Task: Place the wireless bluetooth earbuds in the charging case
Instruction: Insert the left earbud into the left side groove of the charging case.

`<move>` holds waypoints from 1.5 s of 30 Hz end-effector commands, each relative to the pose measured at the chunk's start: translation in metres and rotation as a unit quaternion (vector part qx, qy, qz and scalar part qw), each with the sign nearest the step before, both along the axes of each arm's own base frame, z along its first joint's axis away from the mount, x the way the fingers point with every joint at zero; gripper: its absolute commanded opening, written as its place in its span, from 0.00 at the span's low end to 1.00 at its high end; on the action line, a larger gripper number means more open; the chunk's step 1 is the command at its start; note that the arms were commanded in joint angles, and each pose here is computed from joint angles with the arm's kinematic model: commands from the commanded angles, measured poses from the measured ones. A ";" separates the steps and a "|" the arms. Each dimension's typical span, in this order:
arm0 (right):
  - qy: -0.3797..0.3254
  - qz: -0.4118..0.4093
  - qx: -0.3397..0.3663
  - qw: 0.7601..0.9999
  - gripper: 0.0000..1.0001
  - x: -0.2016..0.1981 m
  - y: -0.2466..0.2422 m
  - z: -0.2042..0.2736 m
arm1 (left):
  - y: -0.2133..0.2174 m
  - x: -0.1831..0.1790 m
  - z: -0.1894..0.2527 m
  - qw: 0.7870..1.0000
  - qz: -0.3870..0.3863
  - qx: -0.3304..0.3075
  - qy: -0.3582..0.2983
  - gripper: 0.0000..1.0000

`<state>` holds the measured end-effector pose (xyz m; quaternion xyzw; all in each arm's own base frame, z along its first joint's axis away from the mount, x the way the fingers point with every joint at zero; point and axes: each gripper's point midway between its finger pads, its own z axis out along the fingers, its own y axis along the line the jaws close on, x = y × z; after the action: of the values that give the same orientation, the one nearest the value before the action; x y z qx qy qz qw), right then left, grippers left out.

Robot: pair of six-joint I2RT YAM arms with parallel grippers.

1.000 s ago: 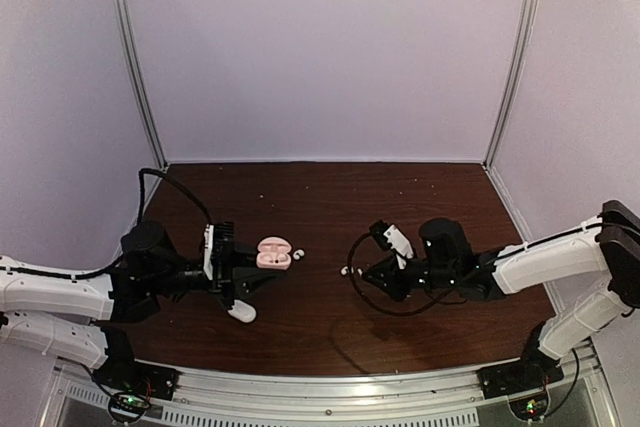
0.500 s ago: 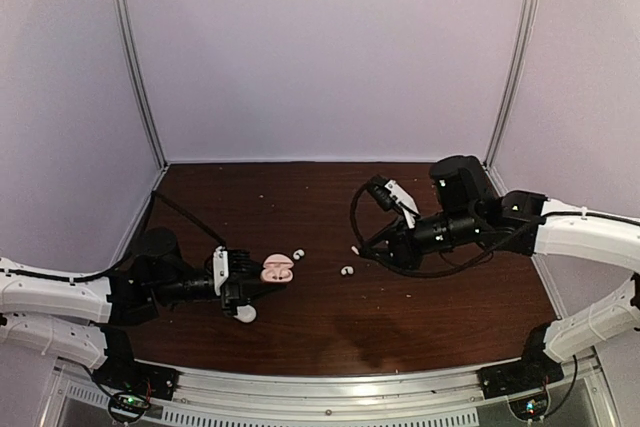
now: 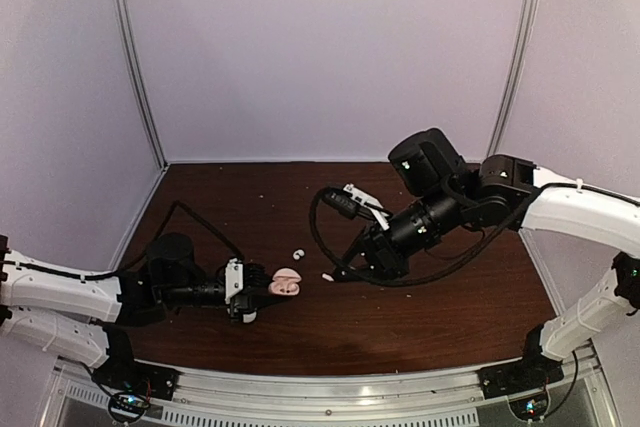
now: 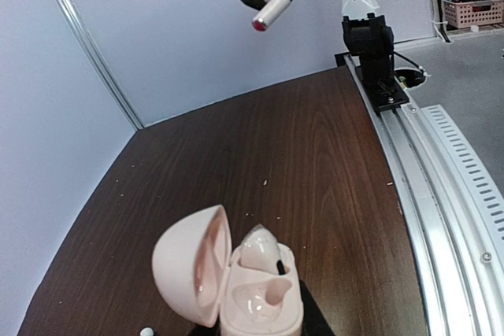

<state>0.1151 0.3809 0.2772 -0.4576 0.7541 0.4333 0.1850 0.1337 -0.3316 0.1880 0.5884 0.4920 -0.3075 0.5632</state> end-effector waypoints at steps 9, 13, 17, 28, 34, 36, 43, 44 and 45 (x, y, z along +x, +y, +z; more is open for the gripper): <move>0.004 0.083 -0.086 0.993 0.14 -0.032 0.000 -0.019 | -0.031 -0.044 0.015 0.983 -0.163 -0.018 0.084 0.00; 0.005 0.090 -0.093 0.992 0.14 -0.033 0.004 -0.016 | -0.038 -0.046 0.009 0.978 -0.183 -0.002 0.103 0.00; 0.014 0.091 -0.100 0.991 0.14 -0.036 0.011 -0.017 | -0.041 -0.041 0.008 0.980 -0.172 0.001 0.102 0.00; 0.061 0.052 -0.085 0.993 0.17 -0.034 0.029 -0.014 | -0.035 -0.014 0.017 0.996 -0.078 -0.018 0.038 0.00; 0.070 0.001 -0.049 0.996 0.17 -0.021 0.037 0.000 | -0.029 -0.002 0.027 0.999 -0.016 -0.042 -0.005 0.00; 0.076 -0.017 -0.031 0.996 0.17 -0.016 0.039 0.008 | -0.025 0.002 0.033 0.998 0.000 -0.058 -0.016 0.00; 0.101 -0.071 0.030 0.992 0.17 0.001 0.041 0.030 | -0.012 0.018 0.054 0.990 0.071 -0.110 -0.060 0.00; 0.104 -0.077 0.036 0.991 0.17 0.003 0.041 0.033 | -0.011 0.021 0.055 0.988 0.082 -0.114 -0.068 0.00; 0.108 -0.081 0.041 0.990 0.17 0.004 0.041 0.035 | -0.009 0.025 0.057 0.985 0.096 -0.119 -0.074 0.00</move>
<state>0.1066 0.4181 0.2836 -0.3830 0.7953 0.4542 0.1202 0.1416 -0.3503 0.2088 0.5474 0.4851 -0.3041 0.6103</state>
